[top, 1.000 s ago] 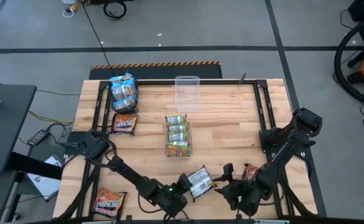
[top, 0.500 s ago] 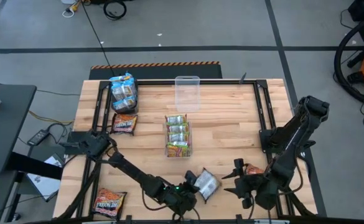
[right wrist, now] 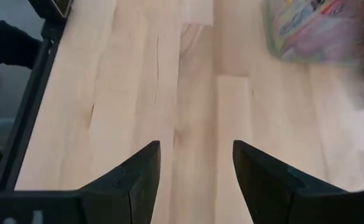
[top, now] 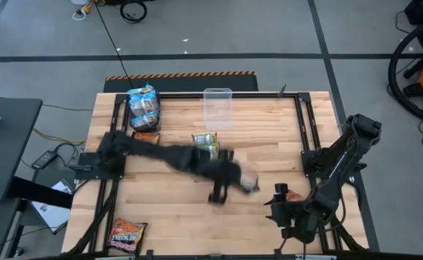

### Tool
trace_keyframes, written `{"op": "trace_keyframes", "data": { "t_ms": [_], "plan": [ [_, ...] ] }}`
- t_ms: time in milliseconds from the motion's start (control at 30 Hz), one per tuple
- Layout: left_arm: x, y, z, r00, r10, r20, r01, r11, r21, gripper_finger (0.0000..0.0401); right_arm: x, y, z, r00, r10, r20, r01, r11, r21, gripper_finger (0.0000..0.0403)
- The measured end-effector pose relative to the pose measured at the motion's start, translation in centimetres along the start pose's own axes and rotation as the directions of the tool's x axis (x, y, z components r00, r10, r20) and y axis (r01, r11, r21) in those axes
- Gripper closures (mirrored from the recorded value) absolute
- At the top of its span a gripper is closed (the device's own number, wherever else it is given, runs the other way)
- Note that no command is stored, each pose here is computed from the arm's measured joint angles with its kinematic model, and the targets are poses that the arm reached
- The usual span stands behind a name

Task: Sort Maruchan noodles
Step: Put the black noodle pack into the top transparent bin

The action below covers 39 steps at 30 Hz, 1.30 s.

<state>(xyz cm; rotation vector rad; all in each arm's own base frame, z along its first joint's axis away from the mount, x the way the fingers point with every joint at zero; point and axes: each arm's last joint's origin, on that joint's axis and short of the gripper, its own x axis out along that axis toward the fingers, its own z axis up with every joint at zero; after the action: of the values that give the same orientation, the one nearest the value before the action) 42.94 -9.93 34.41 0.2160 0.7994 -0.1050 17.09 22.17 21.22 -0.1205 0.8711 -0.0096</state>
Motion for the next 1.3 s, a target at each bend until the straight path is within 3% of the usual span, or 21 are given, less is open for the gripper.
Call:
{"op": "trace_keyframes", "data": {
  "t_ms": [167, 333, 533, 700, 867, 1200, 1300],
  "plan": [
    [-1.1, 10.7, -1.5, 0.997, -0.003, -0.079, -0.011, 0.985, -0.171, 0.0395, 1.5, 0.8, -0.8, 0.999, -0.016, -0.052, 0.016, 1.0, 0.015, 0.0196],
    [-1.9, 20.1, -5.4, 0.993, -0.008, -0.121, -0.025, 0.964, -0.264, 0.0395, 2.4, 1.1, -1.2, 0.997, -0.04, -0.073, 0.04, 0.999, -0.003, 0.0196],
    [-2.4, 27.9, -10.4, 0.992, -0.065, -0.112, 0.022, 0.935, -0.353, 0.0395, 2.9, 0.4, -0.9, 0.994, -0.092, -0.064, 0.093, 0.996, 0.001, 0.0196],
    [-0.6, 31.0, -13.5, 0.985, -0.114, -0.126, 0.058, 0.922, -0.383, 0.0395, 3.4, -0.7, -0.6, 0.983, -0.164, -0.082, 0.164, 0.986, -0.01, 0.0196],
    [1.2, 32.5, -15.4, 0.977, -0.198, -0.082, 0.147, 0.899, -0.413, 0.0395, 3.9, -1.8, -0.3, 0.971, -0.209, -0.114, 0.209, 0.978, -0.008, 0.0196],
    [4.8, 31.4, -16.5, 0.927, -0.373, -0.046, 0.318, 0.844, -0.432, 0.0395, 4.7, -3.3, 0.3, 0.956, -0.247, -0.157, 0.25, 0.968, -0.006, 0.0196],
    [5.3, 31.0, -16.6, 0.919, -0.386, -0.074, 0.318, 0.841, -0.438, 0.0395, 4.7, -3.9, 0.4, 0.948, -0.255, -0.19, 0.259, 0.966, -0.004, 0.0196]
  ]
}}
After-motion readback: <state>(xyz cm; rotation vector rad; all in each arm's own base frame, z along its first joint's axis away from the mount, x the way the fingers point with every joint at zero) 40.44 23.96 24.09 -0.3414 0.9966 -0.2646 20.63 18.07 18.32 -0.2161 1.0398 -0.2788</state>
